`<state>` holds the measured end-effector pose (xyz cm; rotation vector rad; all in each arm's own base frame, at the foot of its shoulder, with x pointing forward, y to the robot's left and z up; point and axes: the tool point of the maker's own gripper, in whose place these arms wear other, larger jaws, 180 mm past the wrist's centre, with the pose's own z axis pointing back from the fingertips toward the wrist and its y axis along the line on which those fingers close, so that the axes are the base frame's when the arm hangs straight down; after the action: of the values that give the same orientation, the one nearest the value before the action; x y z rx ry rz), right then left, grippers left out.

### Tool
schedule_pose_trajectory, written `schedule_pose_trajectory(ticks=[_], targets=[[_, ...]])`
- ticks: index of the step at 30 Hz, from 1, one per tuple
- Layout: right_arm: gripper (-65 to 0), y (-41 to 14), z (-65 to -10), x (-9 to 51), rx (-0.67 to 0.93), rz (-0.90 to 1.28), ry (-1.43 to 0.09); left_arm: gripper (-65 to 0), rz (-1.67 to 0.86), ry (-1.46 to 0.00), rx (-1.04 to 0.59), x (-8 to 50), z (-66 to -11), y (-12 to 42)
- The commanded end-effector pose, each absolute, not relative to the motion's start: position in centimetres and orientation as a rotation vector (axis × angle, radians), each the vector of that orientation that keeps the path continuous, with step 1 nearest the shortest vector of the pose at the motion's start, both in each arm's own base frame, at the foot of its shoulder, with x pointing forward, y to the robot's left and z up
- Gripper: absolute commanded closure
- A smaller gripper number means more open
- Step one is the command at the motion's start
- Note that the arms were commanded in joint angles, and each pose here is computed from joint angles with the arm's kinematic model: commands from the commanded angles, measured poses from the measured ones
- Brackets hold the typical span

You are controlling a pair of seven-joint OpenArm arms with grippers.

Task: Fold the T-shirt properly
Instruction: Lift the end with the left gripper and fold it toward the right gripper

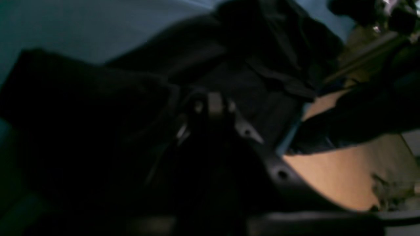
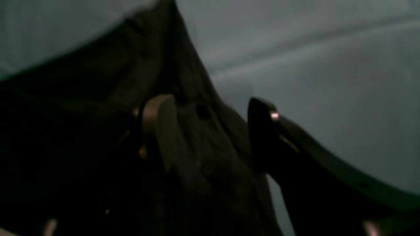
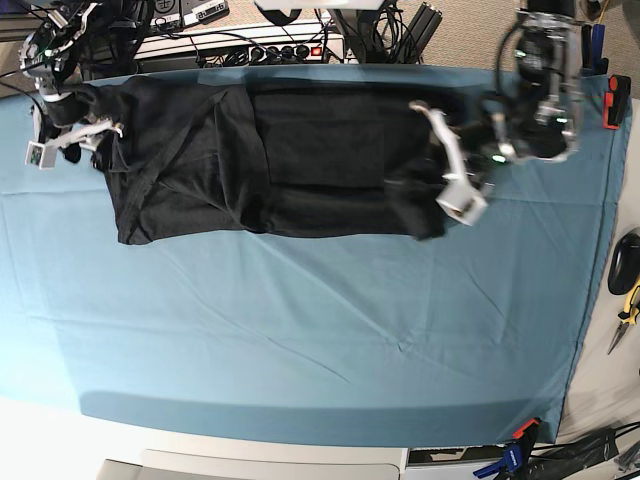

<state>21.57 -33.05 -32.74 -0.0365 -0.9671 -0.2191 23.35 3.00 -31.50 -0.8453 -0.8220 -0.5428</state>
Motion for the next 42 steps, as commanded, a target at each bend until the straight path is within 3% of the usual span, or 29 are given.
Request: schedule_pose_trajectory(ticks=[1,15,26,27,31,33,40,42], targets=[[-34.7,-33.4,-31.3,22.2,-0.049,-0.196,-1.018,0.0,-0.556,-0.878,-0.878,23.8,-30.0,2.1],[-34.8,-33.4,-31.3,22.2,-0.049,-0.196,-1.017,0.0,-0.623,-0.88,-0.935,24.4,-30.1,-5.9],[-34.8,-33.4,-31.3,22.2,-0.049,-0.196,-1.017,0.0,-0.621,-0.853,-0.93,24.8,-31.0,-6.2],[-34.8,-33.4,-31.3,22.2,-0.049,-0.196,-1.017,-1.8,-0.625,-0.853,-0.931,24.7,-31.0,-6.2],[-34.8,-33.4,-31.3,22.2,-0.049,-0.196,-1.017,-23.3,-0.632,-0.863,-0.939,24.7,-30.8,-6.3],[-34.8,-33.4,-31.3,22.2,-0.049,-0.196,-1.017,-26.2,-0.629,-0.867,-0.941,24.8,-30.7,-6.3],[-34.8,-33.4,-31.3,22.2,-0.049,-0.196,-1.018,-25.5,-0.627,-0.871,-0.946,24.8,-30.6,-6.5],[-34.8,-33.4,-31.3,22.2,-0.049,-0.196,-1.017,-15.7,-0.635,-0.874,-0.931,25.0,-30.6,-6.2]])
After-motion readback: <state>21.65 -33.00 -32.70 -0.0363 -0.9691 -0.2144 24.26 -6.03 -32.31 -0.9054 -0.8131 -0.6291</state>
